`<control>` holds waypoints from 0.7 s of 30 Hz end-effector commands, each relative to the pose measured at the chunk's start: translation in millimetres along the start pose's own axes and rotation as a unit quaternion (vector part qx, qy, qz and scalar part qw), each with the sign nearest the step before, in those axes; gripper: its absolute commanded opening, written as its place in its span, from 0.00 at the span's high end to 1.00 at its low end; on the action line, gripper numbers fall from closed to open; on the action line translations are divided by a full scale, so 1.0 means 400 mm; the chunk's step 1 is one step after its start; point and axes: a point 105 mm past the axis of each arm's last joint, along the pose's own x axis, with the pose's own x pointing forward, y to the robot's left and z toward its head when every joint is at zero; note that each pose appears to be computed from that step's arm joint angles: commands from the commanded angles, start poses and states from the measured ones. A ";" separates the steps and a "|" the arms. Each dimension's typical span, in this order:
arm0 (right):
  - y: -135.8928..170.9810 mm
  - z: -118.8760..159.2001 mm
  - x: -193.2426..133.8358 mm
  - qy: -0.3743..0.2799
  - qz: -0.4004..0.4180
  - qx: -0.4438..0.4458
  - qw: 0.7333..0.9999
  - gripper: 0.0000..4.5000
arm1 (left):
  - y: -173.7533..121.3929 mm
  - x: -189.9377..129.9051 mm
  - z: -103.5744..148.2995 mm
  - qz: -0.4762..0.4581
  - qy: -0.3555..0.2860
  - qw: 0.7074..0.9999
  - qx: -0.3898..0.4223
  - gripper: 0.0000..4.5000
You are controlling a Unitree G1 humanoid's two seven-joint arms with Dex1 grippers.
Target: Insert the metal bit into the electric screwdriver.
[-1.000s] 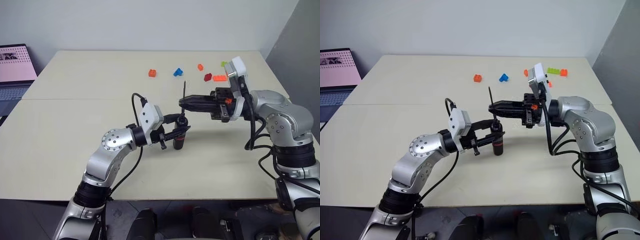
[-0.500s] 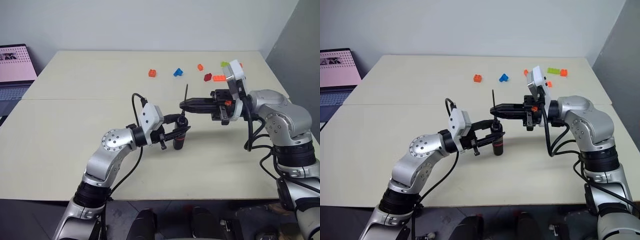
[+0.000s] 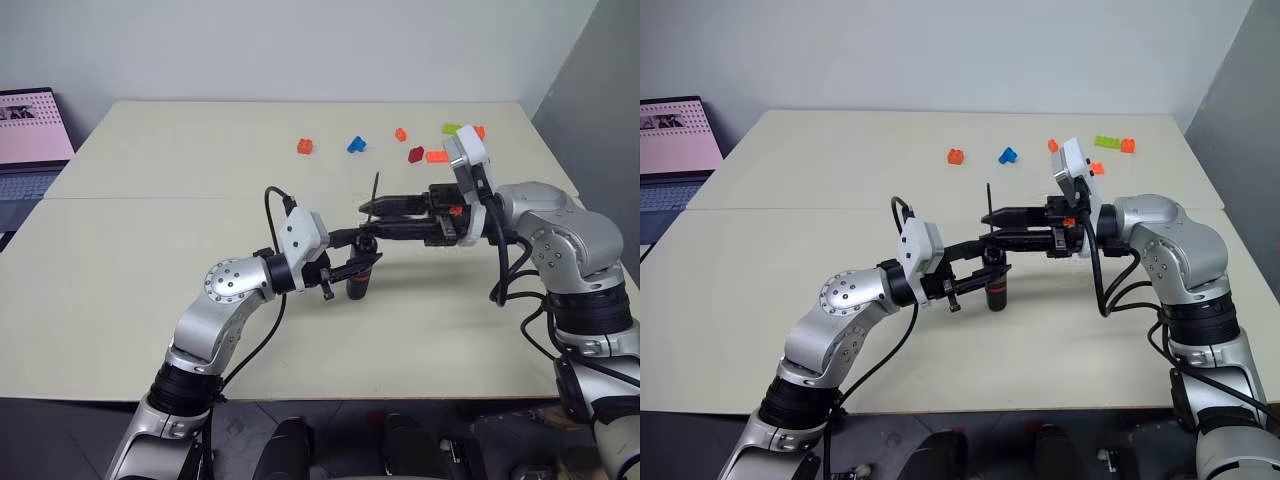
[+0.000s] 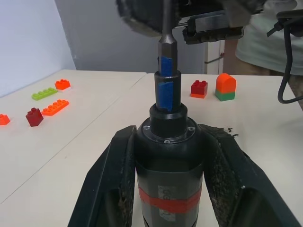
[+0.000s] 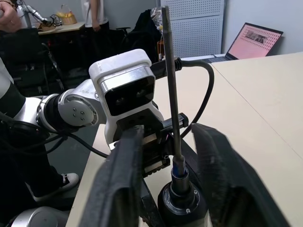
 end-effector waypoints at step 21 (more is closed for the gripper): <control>0.021 0.030 -0.233 0.194 -0.135 -0.153 0.960 0.13 | 0.213 -0.004 -0.082 -0.048 0.331 0.878 0.342 0.64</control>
